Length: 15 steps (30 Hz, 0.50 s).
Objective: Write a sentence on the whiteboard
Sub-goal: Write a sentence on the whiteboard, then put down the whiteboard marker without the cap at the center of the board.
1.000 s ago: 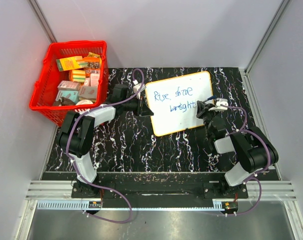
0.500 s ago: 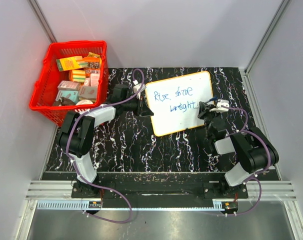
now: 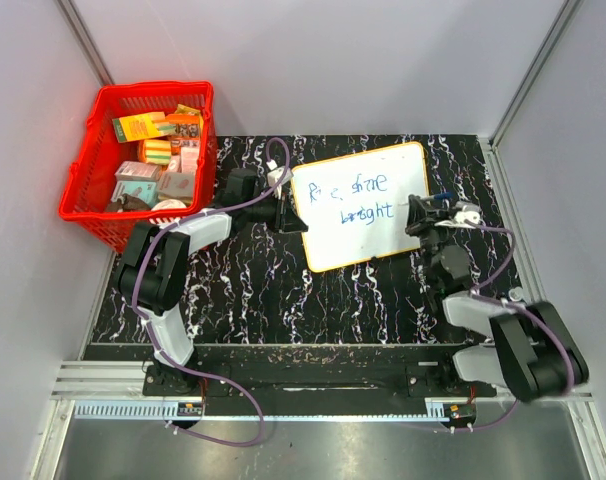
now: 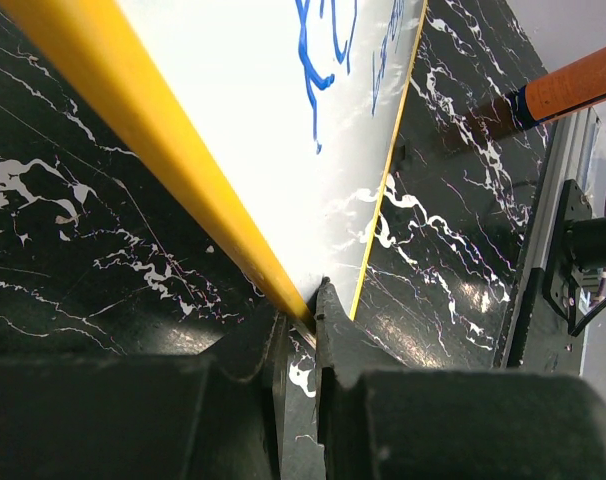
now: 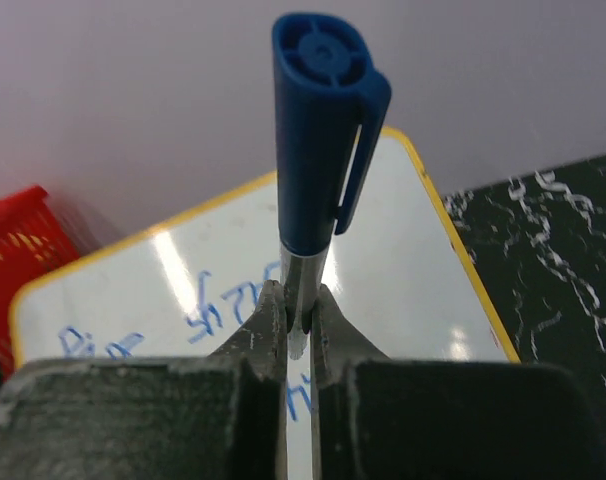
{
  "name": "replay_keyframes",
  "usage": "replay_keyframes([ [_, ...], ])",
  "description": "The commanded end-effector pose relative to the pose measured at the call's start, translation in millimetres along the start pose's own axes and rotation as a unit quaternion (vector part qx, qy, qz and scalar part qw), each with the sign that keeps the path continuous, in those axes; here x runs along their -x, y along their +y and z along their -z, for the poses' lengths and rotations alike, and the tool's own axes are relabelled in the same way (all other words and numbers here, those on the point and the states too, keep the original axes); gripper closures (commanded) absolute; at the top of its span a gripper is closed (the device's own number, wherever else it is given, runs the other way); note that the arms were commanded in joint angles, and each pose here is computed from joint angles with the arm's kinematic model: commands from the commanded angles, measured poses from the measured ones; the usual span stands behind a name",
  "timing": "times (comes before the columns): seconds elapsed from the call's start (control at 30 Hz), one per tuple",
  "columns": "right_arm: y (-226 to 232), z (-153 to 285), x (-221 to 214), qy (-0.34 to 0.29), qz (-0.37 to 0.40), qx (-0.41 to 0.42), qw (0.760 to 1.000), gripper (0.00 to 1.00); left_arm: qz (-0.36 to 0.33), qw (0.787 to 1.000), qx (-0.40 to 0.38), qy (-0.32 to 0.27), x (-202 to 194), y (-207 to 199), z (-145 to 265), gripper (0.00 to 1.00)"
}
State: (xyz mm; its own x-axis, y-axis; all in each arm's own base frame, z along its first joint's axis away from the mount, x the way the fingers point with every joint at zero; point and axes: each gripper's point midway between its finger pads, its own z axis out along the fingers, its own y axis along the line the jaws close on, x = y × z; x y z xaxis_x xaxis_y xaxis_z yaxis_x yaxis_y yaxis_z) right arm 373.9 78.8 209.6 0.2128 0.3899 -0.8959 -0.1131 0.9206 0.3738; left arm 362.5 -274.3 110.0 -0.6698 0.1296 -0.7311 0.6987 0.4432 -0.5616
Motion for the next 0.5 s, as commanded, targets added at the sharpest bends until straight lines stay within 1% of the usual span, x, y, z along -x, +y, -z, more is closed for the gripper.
replay_keyframes([
  [0.0,24.8,10.7,56.0,-0.056,-0.041,0.042,0.997,1.0,-0.074,0.995,0.068,-0.016,14.3,28.8,-0.9,1.0],
  [0.03,29.7,15.7,71.3,-0.069,-0.046,0.05,0.995,1.0,-0.074,0.995,0.068,-0.016,14.3,28.8,-0.9,1.0],
  [0.07,26.2,18.4,61.0,-0.042,-0.041,0.041,0.997,1.0,-0.076,0.995,0.067,-0.017,15.1,28.4,-0.7,1.0],
  [0.13,31.8,23.2,74.7,-0.042,-0.054,0.045,0.997,1.0,-0.076,0.995,0.066,-0.016,14.4,27.4,-0.9,1.0],
  [0.17,28.5,25.8,61.3,-0.007,-0.05,0.037,0.998,1.0,-0.077,0.995,0.066,-0.016,14.7,27.4,-0.9,1.0],
  [0.23,31.8,29.7,69.2,0.0,-0.066,0.035,0.997,1.0,-0.076,0.995,0.065,-0.015,14.0,26.4,-1.1,1.0],
  [0.27,28.0,33.4,57.1,0.03,-0.065,0.025,0.997,1.0,-0.076,0.995,0.066,-0.016,13.8,27.3,-0.7,1.0],
  [0.33,30.3,38.2,55.4,0.047,-0.081,0.024,0.995,1.0,-0.077,0.995,0.066,-0.017,15.4,26.7,-0.4,1.0],
  [0.37,27.4,43.2,41.8,0.079,-0.082,0.016,0.993,1.0,-0.077,0.995,0.067,-0.017,15.5,26.9,-0.3,1.0],
  [0.43,24.6,48.7,34.8,0.103,-0.101,0.001,0.99,1.0,-0.077,0.995,0.067,-0.017,15.3,26.7,-0.1,1.0],
  [0.47,18.7,56.5,18.7,0.138,-0.118,-0.021,0.983,1.0,-0.077,0.995,0.066,-0.016,14.6,26.5,-0.8,1.0],
])
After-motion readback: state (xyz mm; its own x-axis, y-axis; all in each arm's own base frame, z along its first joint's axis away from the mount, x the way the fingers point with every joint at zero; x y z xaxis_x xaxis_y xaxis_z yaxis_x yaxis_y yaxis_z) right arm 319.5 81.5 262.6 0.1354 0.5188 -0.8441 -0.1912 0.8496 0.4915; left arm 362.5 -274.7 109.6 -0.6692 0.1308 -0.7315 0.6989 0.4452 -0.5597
